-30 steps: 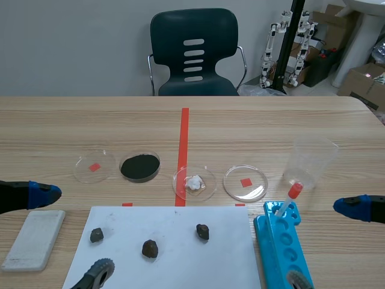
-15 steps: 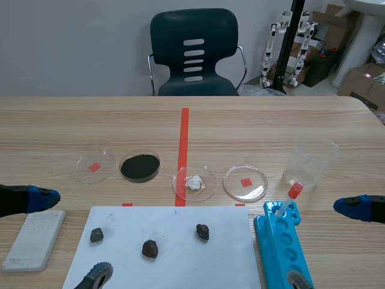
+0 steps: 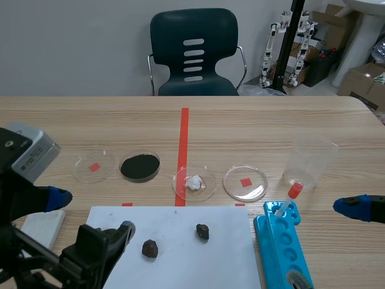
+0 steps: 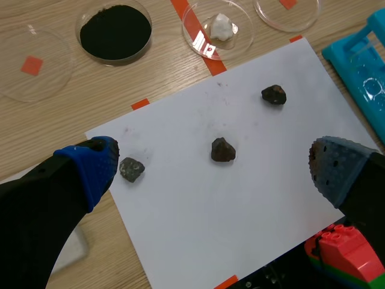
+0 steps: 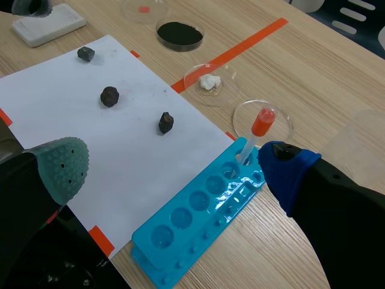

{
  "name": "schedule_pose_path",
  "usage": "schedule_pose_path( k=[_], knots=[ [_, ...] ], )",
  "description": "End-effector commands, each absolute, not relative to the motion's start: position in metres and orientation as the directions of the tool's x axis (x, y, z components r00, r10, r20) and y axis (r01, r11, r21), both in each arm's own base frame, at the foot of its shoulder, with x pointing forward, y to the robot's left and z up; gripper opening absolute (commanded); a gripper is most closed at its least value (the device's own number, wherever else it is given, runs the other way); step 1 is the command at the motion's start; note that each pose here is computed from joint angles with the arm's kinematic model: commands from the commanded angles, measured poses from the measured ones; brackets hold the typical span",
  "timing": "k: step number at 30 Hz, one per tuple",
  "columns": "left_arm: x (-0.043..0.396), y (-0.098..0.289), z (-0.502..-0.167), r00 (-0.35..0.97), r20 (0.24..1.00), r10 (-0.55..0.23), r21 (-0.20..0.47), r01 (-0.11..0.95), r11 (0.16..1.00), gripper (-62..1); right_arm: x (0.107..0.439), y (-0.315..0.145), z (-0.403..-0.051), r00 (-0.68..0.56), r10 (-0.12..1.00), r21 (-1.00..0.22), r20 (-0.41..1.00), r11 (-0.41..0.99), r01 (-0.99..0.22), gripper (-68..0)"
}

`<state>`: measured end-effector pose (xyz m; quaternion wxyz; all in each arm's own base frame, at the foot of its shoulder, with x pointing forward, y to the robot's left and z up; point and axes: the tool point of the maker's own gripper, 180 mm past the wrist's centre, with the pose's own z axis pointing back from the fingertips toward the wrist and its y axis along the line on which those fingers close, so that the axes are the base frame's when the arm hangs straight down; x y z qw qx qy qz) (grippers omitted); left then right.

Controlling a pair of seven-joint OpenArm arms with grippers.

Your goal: Pick up the left mineral with the left hand

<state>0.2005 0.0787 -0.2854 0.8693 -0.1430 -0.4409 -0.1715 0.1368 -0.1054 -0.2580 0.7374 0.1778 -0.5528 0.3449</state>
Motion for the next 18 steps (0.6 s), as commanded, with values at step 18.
schedule_pose_path(
  k=[18],
  knots=[
    [0.231,0.087,-0.306,0.809,0.579,0.098,-0.203,0.026,0.979,1.4,0.140,-0.104,-0.253,0.136,0.297,-0.120,0.945,0.702,-0.703,-8.8]
  ],
)
